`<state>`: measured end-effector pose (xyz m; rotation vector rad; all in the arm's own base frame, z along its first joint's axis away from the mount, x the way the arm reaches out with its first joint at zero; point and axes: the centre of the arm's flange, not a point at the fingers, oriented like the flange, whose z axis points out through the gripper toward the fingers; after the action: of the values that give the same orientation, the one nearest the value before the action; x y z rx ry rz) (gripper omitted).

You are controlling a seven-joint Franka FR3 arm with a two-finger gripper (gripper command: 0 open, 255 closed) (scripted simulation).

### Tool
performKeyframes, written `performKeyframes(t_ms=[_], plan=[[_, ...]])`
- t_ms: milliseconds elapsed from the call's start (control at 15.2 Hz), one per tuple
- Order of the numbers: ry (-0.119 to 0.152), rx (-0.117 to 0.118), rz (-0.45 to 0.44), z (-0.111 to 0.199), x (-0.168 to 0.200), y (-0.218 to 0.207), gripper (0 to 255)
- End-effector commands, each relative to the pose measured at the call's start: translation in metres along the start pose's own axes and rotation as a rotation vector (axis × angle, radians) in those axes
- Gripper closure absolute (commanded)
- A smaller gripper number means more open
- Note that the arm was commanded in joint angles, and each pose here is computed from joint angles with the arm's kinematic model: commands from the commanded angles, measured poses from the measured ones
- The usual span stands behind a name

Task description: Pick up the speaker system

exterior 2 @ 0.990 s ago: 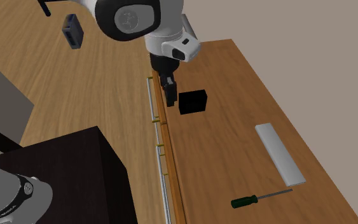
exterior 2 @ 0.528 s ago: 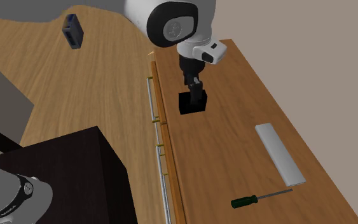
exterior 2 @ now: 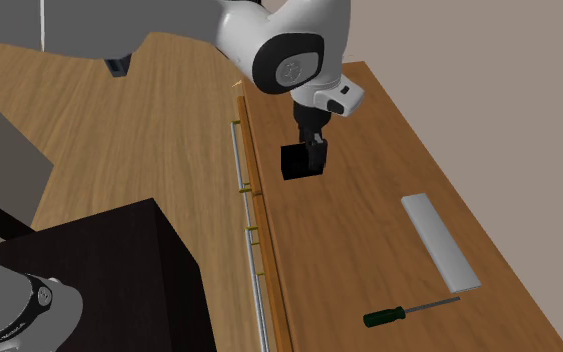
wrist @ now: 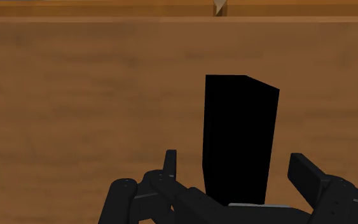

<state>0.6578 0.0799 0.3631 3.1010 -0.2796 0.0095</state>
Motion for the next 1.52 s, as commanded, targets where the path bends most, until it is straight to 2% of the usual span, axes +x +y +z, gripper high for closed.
performKeyframes(t_ms=[0, 132, 198, 792, 1452], plan=[[0.000, 0.000, 0.000, 0.014, 0.000, 0.000, 0], [0.000, 0.000, 0.000, 0.014, 0.000, 0.000, 0], [0.000, 0.000, 0.000, 0.014, 0.000, 0.000, 255], [0.000, 0.000, 0.000, 0.014, 0.000, 0.000, 255], [0.000, 0.000, 0.000, -0.039, 0.000, 0.001, 255]])
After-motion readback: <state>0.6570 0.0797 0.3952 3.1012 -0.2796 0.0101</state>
